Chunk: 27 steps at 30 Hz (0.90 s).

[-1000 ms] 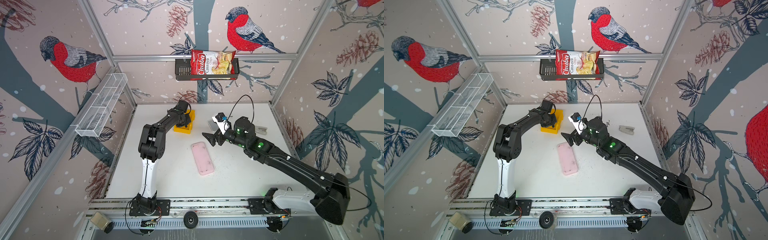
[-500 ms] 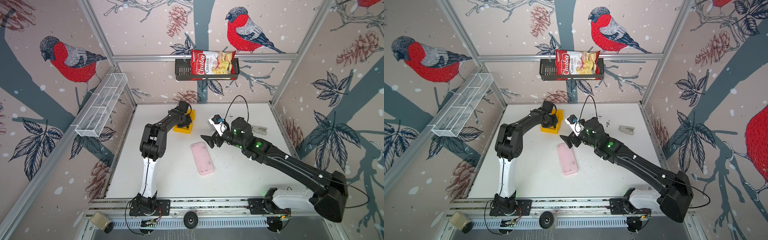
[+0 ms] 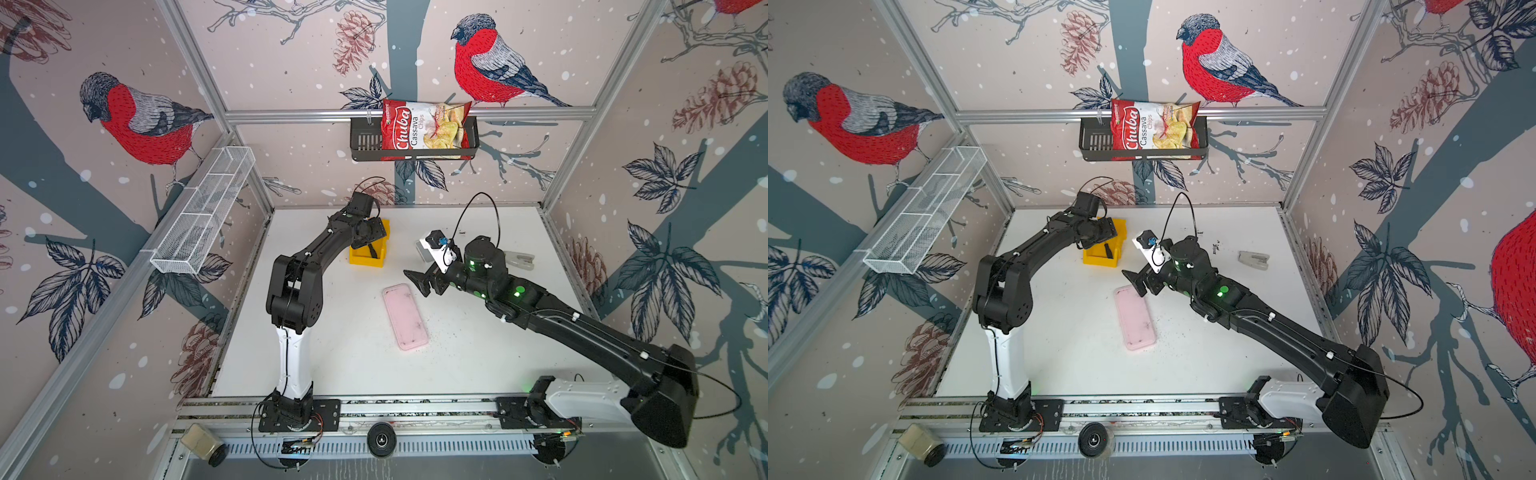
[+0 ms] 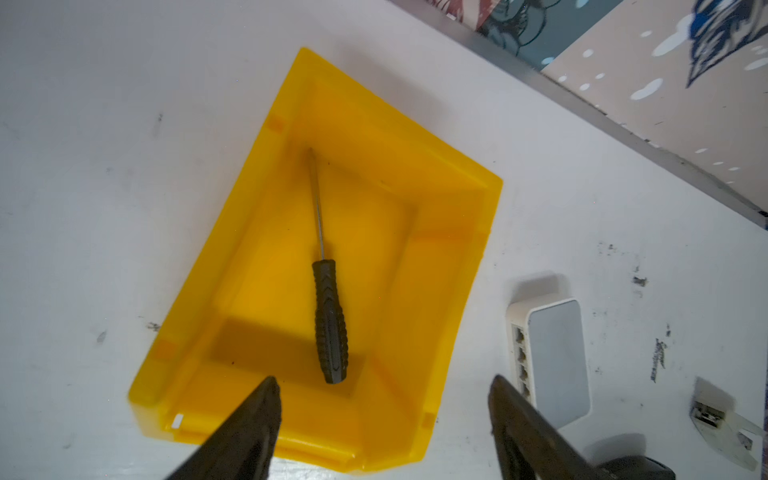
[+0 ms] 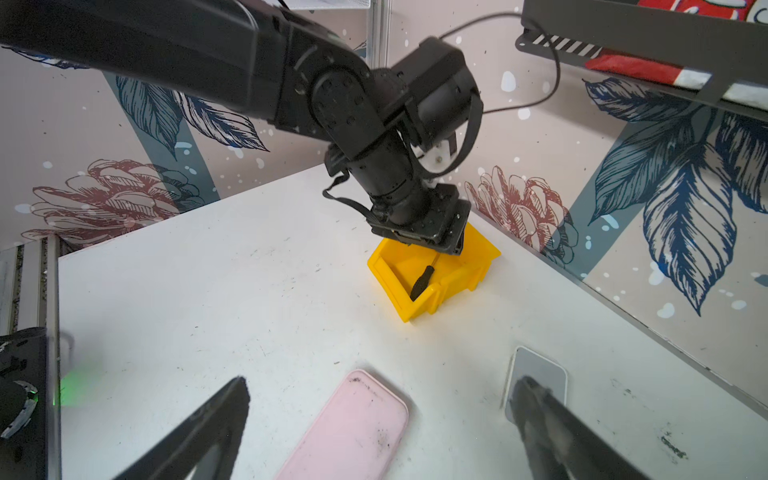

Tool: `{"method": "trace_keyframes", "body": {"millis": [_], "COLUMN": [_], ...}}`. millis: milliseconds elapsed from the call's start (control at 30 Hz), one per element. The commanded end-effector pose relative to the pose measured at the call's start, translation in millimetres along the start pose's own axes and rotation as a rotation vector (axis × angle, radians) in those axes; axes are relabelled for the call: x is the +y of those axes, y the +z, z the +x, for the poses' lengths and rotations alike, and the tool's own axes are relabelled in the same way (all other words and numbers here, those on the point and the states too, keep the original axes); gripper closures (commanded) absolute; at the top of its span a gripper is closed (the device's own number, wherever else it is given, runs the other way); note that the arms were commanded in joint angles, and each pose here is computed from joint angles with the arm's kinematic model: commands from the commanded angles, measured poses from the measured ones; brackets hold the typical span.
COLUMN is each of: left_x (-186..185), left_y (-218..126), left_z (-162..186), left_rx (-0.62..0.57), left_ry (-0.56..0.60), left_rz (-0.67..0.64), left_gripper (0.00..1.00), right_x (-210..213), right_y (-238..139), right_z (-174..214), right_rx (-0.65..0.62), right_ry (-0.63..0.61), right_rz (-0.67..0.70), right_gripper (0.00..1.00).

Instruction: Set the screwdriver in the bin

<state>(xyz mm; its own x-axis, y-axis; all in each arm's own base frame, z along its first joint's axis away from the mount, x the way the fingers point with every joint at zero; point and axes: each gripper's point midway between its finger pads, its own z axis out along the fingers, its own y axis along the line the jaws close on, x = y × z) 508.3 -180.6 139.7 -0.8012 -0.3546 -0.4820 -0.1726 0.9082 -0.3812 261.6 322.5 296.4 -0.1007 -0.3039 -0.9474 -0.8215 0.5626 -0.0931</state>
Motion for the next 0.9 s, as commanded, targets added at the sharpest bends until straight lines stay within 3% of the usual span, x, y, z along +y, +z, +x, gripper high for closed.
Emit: {"method": "trace_keyframes", "body": {"millis": [0, 200, 333, 567, 700, 867], "left_x": [-9.0, -8.0, -5.0, 8.7, 35.5, 78.4], "left_y": [-24.2, -80.0, -117.8, -178.1, -190.1, -186.9], "left_z": [-13.2, -28.4, -30.5, -9.4, 9.3, 24.1], "left_rx": [-0.072, -0.267, -0.416, -0.623, -0.704, -0.795], "left_ry": [0.057, 0.132, 0.216, 0.342, 0.393, 0.451], "left_rz": [0.015, 0.035, 0.082, 0.164, 0.111, -0.044], "left_gripper": [0.2, 0.09, 0.03, 0.02, 0.0, 0.0], "right_x": [-9.4, -40.6, -76.1, -140.9, -165.7, -197.9], "right_y": [-5.1, -16.0, -27.1, -63.3, -80.3, -100.3], "right_z": [-11.5, -9.5, 0.7, 37.7, 63.4, 101.2], "right_rx": [-0.062, -0.114, -0.148, -0.22, -0.236, -0.212], "right_ry": [0.053, 0.175, 0.29, 0.416, 0.42, 0.426], "right_rz": [0.033, 0.106, 0.227, 0.468, 0.573, 0.704], "right_gripper": [0.01, 0.01, 0.01, 0.01, 0.01, 0.01]}}
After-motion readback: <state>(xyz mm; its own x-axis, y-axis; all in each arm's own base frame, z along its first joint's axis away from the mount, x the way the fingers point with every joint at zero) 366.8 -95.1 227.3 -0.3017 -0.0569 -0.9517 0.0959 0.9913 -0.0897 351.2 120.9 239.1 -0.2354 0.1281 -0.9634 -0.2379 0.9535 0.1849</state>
